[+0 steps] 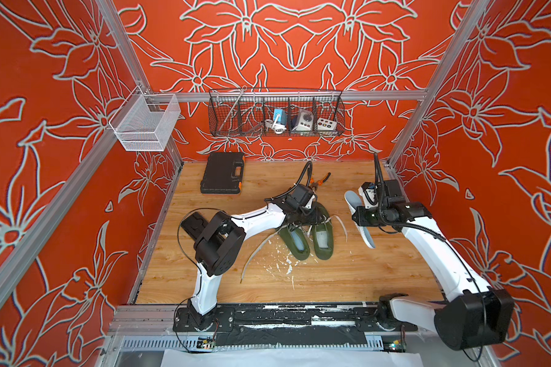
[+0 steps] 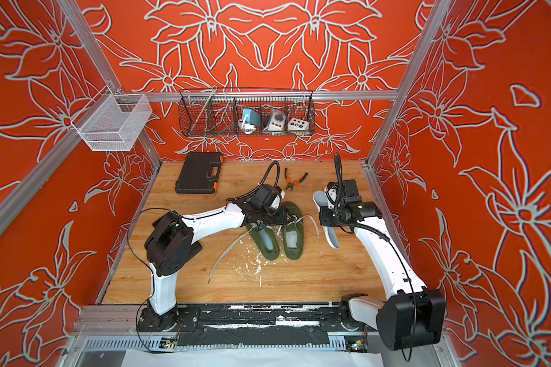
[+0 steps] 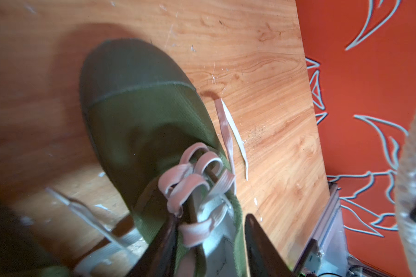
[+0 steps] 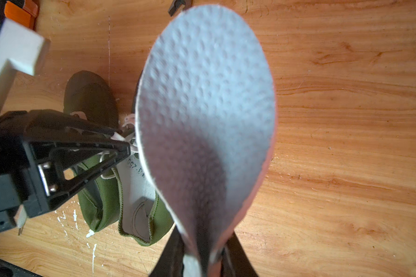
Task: Insert the insole into the shoe
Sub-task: Move the shoe to the center of the board, then insert the insole into the shoe.
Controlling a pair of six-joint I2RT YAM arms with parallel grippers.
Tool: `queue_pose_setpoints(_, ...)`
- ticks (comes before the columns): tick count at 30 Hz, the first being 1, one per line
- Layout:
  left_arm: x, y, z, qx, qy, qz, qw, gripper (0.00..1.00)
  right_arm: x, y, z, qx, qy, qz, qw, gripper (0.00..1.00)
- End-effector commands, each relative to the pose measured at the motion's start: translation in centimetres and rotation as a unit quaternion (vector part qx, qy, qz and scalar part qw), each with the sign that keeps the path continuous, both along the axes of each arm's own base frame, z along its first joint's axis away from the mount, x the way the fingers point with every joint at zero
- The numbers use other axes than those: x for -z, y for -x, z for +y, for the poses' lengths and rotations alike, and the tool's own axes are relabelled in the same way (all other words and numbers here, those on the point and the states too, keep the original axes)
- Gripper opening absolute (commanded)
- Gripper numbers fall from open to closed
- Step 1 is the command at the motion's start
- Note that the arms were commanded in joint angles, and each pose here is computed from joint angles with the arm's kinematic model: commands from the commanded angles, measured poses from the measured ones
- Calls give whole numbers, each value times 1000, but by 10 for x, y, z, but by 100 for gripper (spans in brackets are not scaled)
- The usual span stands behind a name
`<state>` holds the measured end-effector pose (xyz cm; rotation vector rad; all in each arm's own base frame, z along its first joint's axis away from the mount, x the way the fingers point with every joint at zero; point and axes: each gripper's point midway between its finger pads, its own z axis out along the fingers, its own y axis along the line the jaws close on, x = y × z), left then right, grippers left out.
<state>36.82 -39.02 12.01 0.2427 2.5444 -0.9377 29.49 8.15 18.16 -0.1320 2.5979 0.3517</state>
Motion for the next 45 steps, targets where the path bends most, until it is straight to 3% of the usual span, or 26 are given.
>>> queue_pose_setpoints(1,-43,-10,7,50,-52,-110,991,45,2,8,-2,-4,3,6,1000,24)
queue_pose_setpoints(6,-52,-7,12,148,-181,-206,950,42,1,9,-3,-2,4,5,1000,23)
queue_pose_setpoints(11,-53,11,-2,242,-235,-272,901,32,2,9,-4,-1,5,6,1000,23)
queue_pose_setpoints(15,-40,23,-9,290,-256,-279,879,29,1,8,-6,1,13,6,1000,23)
queue_pose_setpoints(28,6,35,-5,307,-303,-223,874,33,2,11,-23,15,33,8,999,23)
queue_pose_setpoints(35,23,41,-10,332,-320,-207,863,39,-4,10,-48,53,18,4,998,23)
queue_pose_setpoints(45,41,38,-10,339,-345,-211,849,42,-9,5,-50,61,1,1,998,22)
